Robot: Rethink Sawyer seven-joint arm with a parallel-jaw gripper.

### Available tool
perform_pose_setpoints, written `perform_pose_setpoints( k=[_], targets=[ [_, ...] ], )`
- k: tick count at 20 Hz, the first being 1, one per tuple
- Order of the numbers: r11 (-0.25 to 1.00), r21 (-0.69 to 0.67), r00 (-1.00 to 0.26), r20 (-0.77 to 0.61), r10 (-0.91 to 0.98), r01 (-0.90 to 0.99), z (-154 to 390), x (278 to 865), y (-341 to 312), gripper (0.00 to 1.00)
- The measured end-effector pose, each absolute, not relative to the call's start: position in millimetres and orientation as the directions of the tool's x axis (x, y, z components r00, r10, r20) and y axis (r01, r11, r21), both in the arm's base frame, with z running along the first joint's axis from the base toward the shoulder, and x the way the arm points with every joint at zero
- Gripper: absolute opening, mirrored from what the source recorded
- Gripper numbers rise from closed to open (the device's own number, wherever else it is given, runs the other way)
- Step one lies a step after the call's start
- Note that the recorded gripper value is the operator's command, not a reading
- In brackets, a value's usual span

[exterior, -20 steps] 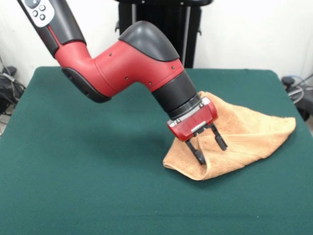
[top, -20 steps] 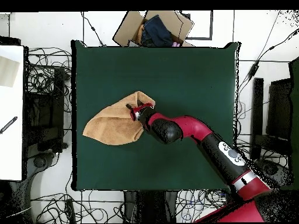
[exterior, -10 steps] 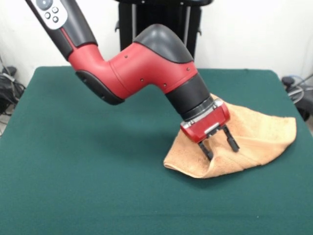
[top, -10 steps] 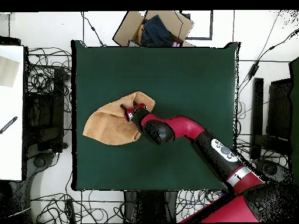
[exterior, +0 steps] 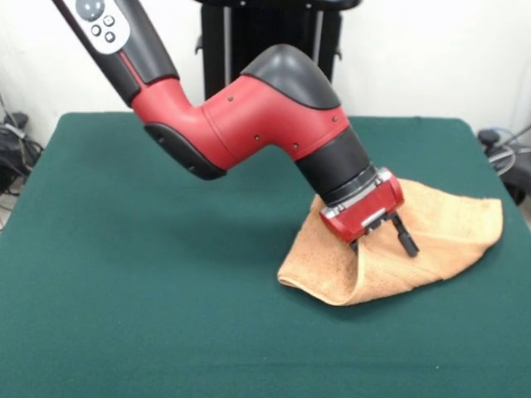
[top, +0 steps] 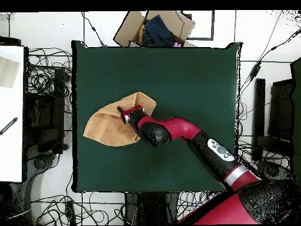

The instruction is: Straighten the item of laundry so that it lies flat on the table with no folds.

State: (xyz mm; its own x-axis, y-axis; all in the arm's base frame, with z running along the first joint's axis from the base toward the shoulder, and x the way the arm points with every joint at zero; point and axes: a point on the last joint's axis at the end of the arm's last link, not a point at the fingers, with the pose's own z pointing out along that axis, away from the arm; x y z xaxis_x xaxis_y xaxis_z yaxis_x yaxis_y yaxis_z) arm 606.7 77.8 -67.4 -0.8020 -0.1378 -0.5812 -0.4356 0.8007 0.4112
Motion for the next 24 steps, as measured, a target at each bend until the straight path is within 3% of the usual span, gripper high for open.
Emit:
perform_pose_setpoints(
  k=[14,15,24],
  targets=[
    [0.819,0.352,-0.812,-0.542,-0.217,-0.453,-64.7,607.0,97.2,1.00],
    [0.824,0.338,-0.813,-0.534,-0.230,-0.455,-65.0,606.7,98.3,0.00],
    [0.847,0.304,-0.828,-0.505,-0.245,-0.436,-63.5,608.2,99.5,0.00]
  ],
)
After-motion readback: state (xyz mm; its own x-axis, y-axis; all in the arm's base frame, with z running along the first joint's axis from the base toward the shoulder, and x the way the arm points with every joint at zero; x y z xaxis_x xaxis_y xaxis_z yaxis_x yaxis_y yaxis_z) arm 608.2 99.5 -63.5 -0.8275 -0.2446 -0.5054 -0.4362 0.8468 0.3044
